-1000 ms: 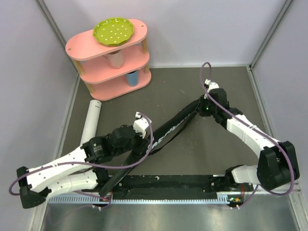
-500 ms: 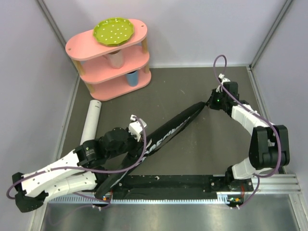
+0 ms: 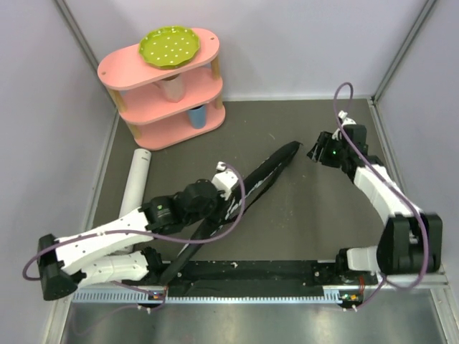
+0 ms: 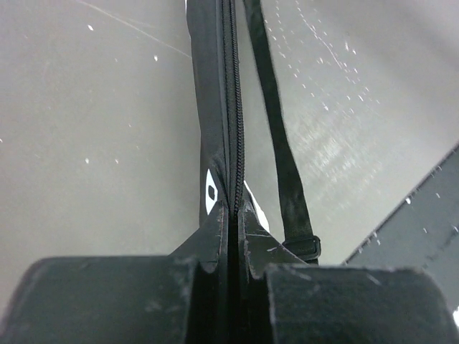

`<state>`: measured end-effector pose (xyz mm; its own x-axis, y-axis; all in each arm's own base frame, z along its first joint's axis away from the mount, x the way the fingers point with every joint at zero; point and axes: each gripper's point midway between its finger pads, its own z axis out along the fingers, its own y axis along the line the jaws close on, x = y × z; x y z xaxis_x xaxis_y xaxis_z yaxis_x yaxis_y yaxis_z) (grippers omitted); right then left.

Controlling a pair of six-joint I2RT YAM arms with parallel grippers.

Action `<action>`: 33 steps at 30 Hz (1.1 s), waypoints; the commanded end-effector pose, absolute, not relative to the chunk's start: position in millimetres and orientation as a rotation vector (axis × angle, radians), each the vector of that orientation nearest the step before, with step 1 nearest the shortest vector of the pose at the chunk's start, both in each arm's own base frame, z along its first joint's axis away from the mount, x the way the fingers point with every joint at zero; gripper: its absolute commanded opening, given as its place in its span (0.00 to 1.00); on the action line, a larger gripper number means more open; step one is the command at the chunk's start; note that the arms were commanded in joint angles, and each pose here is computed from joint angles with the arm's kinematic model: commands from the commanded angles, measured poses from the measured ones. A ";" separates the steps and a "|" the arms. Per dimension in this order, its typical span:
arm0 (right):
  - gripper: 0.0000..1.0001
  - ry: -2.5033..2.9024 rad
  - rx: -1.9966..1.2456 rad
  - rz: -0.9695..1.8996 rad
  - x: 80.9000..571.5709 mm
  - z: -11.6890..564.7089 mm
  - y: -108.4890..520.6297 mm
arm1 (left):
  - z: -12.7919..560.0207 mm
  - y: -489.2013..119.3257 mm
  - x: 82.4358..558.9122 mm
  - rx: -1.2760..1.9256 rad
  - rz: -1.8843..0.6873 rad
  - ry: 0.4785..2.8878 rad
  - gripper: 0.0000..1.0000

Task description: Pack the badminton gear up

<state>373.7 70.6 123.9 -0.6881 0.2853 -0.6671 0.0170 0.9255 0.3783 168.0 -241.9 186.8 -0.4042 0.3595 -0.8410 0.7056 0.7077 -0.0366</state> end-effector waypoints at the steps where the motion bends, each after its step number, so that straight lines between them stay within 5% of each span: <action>1: 0.58 2.159 0.213 0.434 347.0 180.4 69.1 | 254.4 -280.2 220.2 0.704 -0.444 1.809 0.00; 14: 0.61 1.947 0.157 0.443 286.2 276.7 64.3 | 192.0 -404.8 306.5 0.917 -0.188 1.979 0.00; 15: 0.62 1.935 0.151 0.446 284.0 282.0 64.5 | 188.2 -410.4 306.0 0.937 -0.201 1.989 0.03; 19: 0.62 1.916 0.117 0.461 273.7 297.5 67.5 | 192.9 -425.8 297.7 0.905 -0.329 2.002 0.44; 22: 0.62 1.903 0.101 0.451 266.5 305.1 66.0 | 219.9 -416.1 286.0 0.839 -0.439 1.992 0.54; 33: 0.71 1.744 -0.013 0.469 220.1 365.3 70.2 | 371.8 -337.3 218.6 0.594 -0.855 1.648 0.59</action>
